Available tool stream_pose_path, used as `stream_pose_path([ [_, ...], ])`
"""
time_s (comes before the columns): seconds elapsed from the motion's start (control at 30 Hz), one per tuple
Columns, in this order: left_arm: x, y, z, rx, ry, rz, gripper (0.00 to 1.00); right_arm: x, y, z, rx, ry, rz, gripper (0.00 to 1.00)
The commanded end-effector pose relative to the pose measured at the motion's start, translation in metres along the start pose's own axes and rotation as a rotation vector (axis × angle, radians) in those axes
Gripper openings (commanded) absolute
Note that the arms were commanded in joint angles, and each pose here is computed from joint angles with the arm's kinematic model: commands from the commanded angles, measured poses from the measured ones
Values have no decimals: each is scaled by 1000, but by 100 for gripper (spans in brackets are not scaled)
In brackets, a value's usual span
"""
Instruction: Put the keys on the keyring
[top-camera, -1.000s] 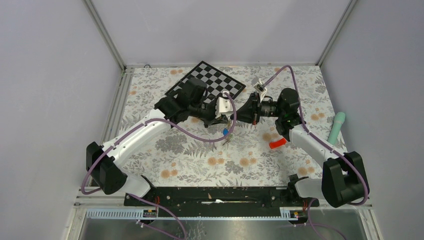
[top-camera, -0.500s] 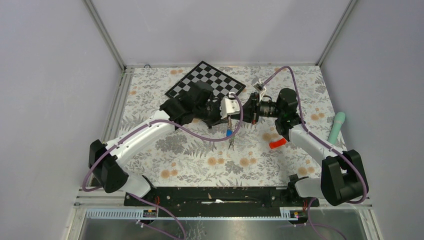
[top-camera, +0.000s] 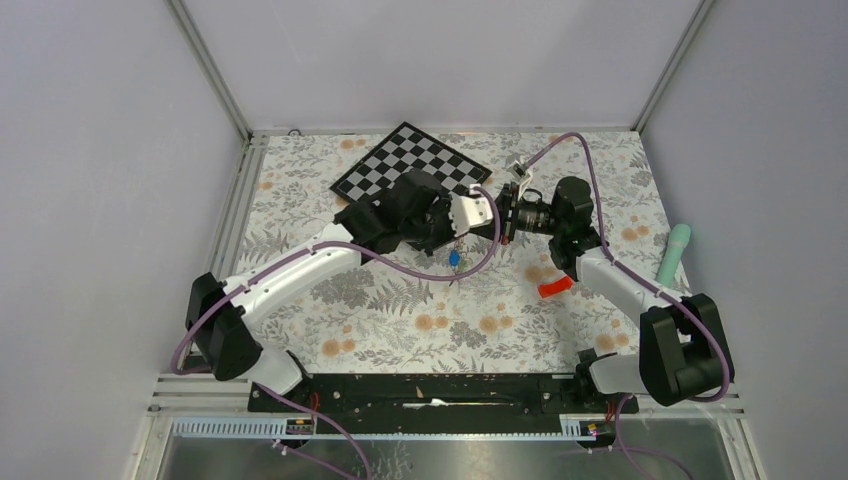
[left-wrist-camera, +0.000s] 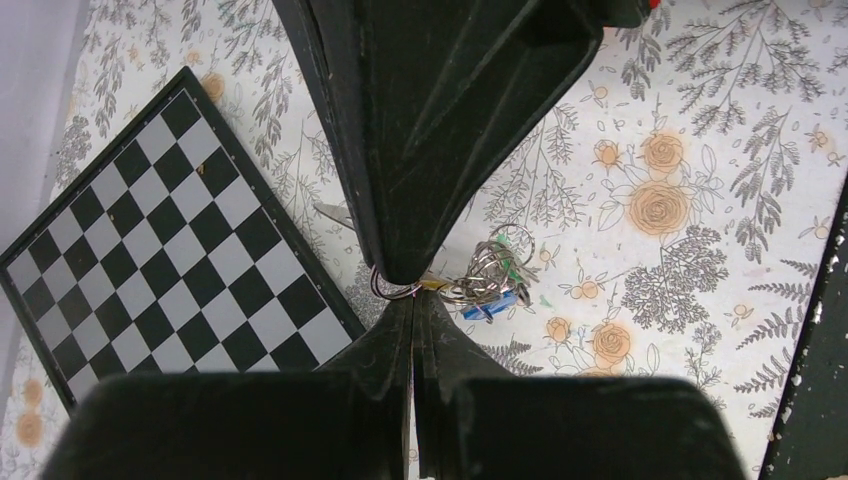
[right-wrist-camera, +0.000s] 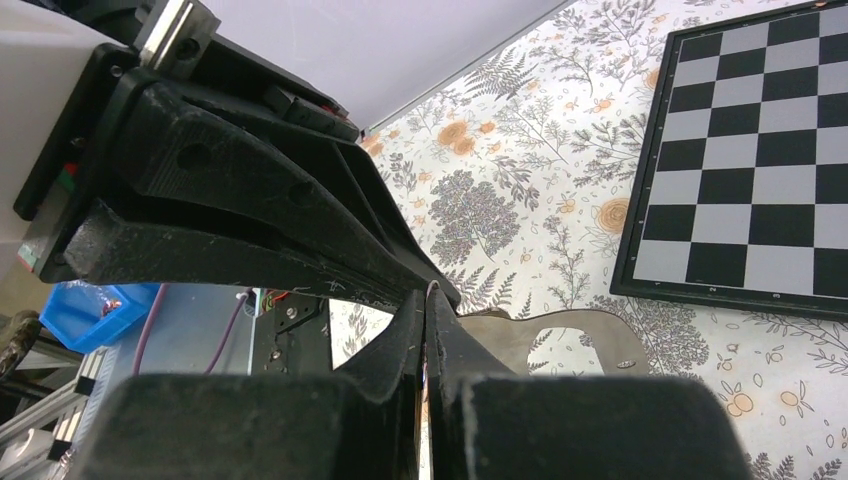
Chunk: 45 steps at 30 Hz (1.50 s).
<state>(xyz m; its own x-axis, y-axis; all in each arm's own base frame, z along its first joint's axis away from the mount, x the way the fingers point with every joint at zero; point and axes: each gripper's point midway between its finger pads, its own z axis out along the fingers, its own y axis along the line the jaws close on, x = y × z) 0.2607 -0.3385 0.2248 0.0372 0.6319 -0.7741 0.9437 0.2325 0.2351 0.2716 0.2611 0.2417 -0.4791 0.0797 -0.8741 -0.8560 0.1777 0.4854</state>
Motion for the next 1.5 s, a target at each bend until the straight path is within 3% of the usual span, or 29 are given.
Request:
stream_pose_path([
  [0.0,-49,1,6,-24,-154,9,0,-15,4,5,-4,-45,-53,0],
  [0.4,-57,14,9,-100,-179,-111,1,-14,0,4,15,-50,-55,0],
  [0.73,-51,18,-22,-7,-234,-139,36,-18,-3,-6,16,-43,-119,0],
  [0.87,-55,28,-42,34,-284,-153,43,-17,7,-7,-43,-32,-153,0],
  [1.2,-56,5,-47,278,-348,-159,38,-18,19,-9,-88,-30,-179,0],
  [1.47,-51,1,-34,334,-336,-158,30,-19,25,-10,-107,-34,-189,0],
])
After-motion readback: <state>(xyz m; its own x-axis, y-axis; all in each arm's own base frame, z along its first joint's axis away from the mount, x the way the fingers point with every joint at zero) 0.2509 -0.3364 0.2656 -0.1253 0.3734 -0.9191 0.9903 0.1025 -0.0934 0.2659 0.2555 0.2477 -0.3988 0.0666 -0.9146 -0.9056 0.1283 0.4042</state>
